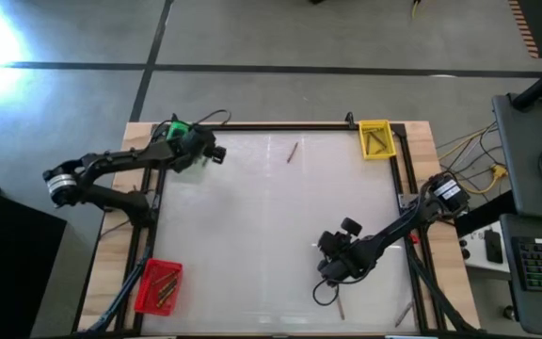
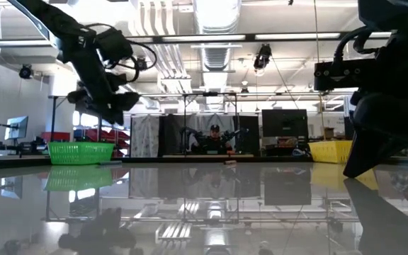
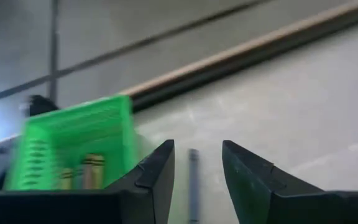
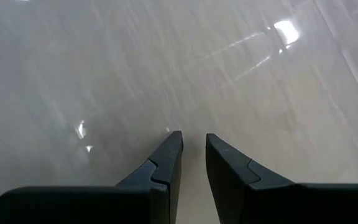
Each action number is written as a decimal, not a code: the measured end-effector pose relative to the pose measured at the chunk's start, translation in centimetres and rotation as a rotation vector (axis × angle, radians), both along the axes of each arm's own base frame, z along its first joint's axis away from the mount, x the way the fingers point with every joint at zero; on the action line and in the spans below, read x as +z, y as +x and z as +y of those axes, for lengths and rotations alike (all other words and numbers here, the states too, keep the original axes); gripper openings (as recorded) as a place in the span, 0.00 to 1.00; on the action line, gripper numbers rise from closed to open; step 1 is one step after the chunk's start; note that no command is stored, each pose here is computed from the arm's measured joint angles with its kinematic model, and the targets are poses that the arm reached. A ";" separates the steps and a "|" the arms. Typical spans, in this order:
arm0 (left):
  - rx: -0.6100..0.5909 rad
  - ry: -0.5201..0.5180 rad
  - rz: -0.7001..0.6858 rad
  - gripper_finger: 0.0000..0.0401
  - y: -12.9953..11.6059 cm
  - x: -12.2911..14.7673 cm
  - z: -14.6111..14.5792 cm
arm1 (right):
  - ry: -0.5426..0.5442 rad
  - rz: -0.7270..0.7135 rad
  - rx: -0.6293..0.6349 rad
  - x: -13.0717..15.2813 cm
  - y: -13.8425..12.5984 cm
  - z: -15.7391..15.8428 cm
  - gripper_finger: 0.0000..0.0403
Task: Sort crayons
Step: Put the blue crayon into the green basket, then put the brown crayon into the yellow basket
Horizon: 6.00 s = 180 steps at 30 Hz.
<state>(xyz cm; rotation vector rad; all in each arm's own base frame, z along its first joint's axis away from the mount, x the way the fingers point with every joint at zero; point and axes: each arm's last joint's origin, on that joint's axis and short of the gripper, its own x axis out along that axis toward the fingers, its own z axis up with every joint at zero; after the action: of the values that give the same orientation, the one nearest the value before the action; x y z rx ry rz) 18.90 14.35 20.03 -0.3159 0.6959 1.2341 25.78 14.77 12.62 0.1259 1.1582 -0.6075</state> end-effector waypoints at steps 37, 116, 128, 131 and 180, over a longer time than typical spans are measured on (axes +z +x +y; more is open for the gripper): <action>-0.101 -0.304 0.318 0.20 4.1 -8.8 3.8 | -0.010 -0.010 0.002 0.0 -0.1 0.1 0.17; -0.540 0.157 -0.213 0.48 1.9 -4.5 -8.8 | 0.026 -0.391 -0.645 4.6 8.2 -29.5 0.26; -0.531 0.147 -0.218 0.48 1.9 -4.6 -8.8 | 0.088 -0.150 -0.702 3.1 13.2 -33.9 0.46; -0.528 0.140 -0.215 0.48 1.8 -4.7 -8.8 | 0.095 -0.082 -0.702 2.4 14.2 -34.2 0.46; -0.510 0.030 -0.210 0.48 2.0 -6.3 -10.0 | 0.048 -0.094 -0.747 11.6 -5.9 -33.2 0.02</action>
<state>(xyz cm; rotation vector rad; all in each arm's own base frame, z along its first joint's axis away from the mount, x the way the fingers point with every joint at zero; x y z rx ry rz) 20.90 4.37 13.78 -0.2205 0.5318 0.7131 19.87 -18.47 24.18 0.6393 1.0186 -1.2142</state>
